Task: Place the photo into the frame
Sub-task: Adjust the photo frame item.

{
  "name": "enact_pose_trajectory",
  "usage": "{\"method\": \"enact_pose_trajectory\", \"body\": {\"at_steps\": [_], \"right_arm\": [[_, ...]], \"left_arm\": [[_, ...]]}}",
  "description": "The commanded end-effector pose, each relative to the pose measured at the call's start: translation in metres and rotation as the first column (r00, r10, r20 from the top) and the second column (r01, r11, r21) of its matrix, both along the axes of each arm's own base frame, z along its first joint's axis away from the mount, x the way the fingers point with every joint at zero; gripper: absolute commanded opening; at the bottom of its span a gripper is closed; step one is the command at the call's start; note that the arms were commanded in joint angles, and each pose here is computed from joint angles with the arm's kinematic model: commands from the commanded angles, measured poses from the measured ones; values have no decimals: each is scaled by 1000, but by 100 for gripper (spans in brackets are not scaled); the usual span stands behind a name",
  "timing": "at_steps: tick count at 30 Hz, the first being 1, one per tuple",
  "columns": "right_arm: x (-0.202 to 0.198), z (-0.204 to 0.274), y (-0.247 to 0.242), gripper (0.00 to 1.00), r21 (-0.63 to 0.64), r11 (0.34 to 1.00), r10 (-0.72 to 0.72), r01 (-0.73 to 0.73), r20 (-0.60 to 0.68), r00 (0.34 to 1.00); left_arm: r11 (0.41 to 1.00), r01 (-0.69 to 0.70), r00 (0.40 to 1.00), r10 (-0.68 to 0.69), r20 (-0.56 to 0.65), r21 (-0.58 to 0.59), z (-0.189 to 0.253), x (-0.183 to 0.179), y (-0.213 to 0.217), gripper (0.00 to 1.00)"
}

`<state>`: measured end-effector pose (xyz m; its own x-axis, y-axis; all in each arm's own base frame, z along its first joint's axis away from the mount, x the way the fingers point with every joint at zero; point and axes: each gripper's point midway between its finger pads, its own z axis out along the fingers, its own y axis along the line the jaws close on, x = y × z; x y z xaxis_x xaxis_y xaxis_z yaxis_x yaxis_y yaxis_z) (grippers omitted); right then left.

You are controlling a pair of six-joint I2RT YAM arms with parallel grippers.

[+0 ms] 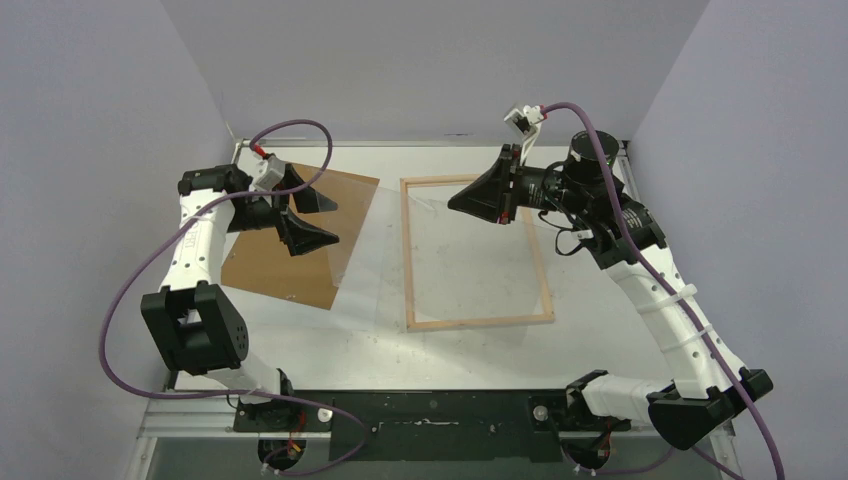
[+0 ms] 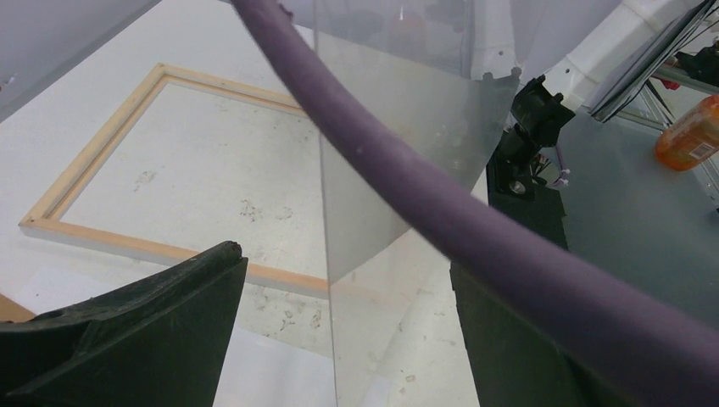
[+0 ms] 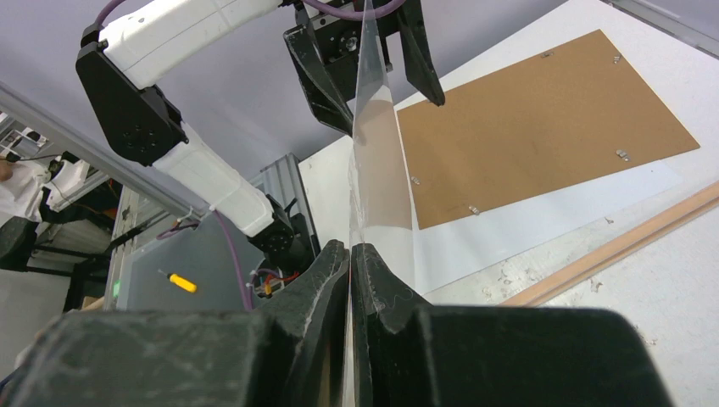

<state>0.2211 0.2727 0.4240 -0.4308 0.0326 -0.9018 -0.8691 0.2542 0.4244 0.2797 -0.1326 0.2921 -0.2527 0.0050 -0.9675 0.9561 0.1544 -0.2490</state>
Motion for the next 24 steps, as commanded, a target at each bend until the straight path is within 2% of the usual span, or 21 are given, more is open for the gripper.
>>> {"method": "enact_pose_trajectory", "body": {"at_steps": [1,5,8,15,19,24], "right_arm": [[-7,46,-8,5,96,995,-11,-2,141,990],[8,48,-19,5,116,992,-64,49,126,990],[19,37,-30,5,110,990,-103,92,103,989],[34,19,-45,5,171,977,-138,129,37,990],[33,24,-44,5,206,971,-133,122,36,990],[25,29,-42,5,257,962,-105,94,29,994]], "left_arm": [[999,37,999,-35,38,-38,21,-13,-14,85],[997,66,996,-64,57,-37,24,-18,-21,68],[997,67,996,-64,66,-37,27,-20,-22,52],[997,74,993,-71,90,-34,34,-22,-23,9],[995,93,989,-88,115,-31,39,-28,-28,3],[991,131,985,-126,120,-31,40,-34,-38,1]]}}
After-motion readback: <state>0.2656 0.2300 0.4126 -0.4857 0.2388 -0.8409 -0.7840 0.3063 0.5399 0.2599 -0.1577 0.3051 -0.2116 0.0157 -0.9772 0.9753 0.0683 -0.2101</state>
